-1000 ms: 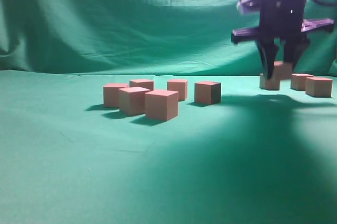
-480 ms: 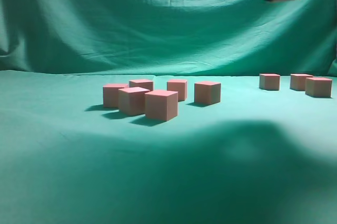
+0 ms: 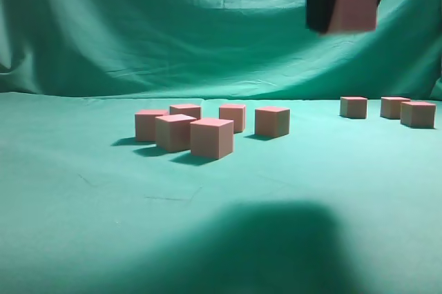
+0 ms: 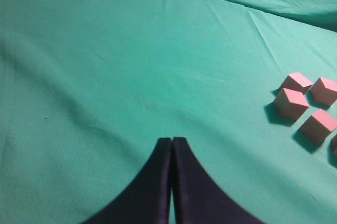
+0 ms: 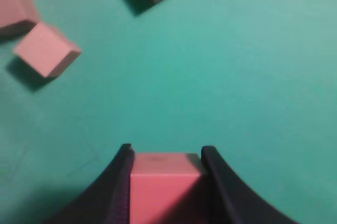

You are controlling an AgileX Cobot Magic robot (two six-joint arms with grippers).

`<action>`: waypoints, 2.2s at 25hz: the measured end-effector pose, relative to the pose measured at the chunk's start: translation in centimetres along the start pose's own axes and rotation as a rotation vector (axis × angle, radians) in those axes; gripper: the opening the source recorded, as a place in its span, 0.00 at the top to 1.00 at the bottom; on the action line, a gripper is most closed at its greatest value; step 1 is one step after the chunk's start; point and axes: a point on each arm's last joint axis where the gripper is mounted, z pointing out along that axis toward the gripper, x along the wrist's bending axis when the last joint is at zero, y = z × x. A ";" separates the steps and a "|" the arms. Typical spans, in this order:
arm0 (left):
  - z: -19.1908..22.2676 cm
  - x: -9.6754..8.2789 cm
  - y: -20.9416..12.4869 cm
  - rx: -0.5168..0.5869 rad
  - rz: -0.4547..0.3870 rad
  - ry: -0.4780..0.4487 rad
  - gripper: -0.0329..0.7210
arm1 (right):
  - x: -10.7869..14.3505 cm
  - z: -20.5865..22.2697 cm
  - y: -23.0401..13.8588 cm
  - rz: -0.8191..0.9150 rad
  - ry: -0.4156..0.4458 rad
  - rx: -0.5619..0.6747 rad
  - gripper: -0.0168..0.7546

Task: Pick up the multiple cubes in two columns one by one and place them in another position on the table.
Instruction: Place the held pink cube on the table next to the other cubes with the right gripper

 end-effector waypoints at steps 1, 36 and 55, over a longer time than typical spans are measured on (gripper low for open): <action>0.0 0.0 0.0 0.000 0.000 0.000 0.96 | 0.7 0.4 -0.6 -0.004 0.013 0.000 0.64; 0.0 0.0 0.0 0.000 0.000 0.000 0.96 | 6.3 9.4 -0.7 -0.048 0.089 -0.068 0.64; 0.0 0.0 0.0 0.000 0.000 0.000 0.96 | 6.4 10.4 -0.6 -0.076 0.065 -0.059 0.55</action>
